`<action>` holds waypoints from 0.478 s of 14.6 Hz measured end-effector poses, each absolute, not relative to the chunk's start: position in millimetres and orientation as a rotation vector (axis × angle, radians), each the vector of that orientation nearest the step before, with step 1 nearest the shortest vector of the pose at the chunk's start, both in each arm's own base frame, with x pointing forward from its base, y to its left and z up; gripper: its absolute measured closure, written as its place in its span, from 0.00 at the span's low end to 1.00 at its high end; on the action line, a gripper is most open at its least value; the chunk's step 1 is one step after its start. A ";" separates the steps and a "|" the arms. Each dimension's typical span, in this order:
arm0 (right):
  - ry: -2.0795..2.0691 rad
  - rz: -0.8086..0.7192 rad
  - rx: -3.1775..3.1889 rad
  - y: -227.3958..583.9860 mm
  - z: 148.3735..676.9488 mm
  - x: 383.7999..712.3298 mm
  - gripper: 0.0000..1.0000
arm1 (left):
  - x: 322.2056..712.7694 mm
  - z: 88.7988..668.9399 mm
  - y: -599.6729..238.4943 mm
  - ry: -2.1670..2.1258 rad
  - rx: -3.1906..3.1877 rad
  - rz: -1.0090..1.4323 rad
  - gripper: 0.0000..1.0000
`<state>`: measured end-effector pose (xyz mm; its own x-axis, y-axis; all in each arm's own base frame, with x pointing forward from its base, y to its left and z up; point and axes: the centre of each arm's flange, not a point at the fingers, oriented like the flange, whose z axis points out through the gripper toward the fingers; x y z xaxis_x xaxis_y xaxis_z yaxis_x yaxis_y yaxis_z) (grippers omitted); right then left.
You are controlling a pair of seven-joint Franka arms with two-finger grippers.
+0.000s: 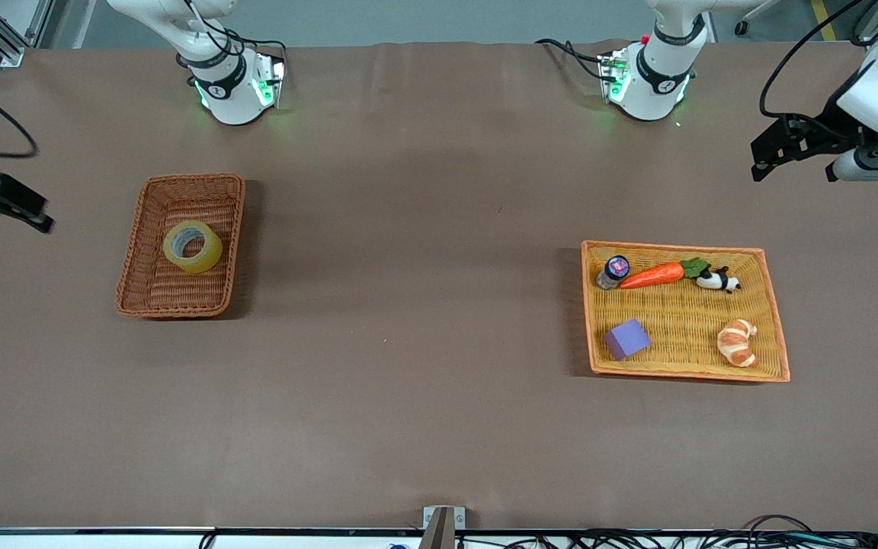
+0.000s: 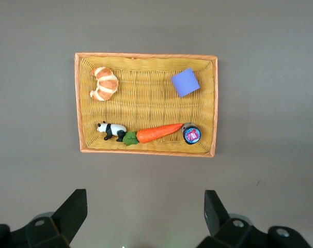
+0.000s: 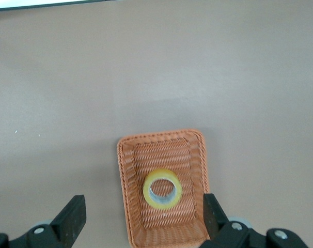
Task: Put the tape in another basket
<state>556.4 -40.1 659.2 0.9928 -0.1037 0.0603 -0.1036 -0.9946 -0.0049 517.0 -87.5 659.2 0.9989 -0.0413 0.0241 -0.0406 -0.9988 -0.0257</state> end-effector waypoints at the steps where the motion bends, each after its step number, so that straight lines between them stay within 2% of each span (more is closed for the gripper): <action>1: 0.176 -0.063 -3.126 -44.0 667.2 550.9 0.00 | 513.4 659.8 -87.9 0.064 -3.114 -0.055 0.00; 7: 0.257 -0.019 -3.116 -45.4 653.5 557.0 0.00 | 514.1 661.1 -88.2 0.065 -3.115 -0.081 0.00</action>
<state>557.0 -45.4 653.5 0.9865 -0.1636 0.0107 -0.1634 -0.9864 -0.0157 514.1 -88.2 661.1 0.9978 -0.0421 0.0513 -0.0408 -0.9988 -0.0261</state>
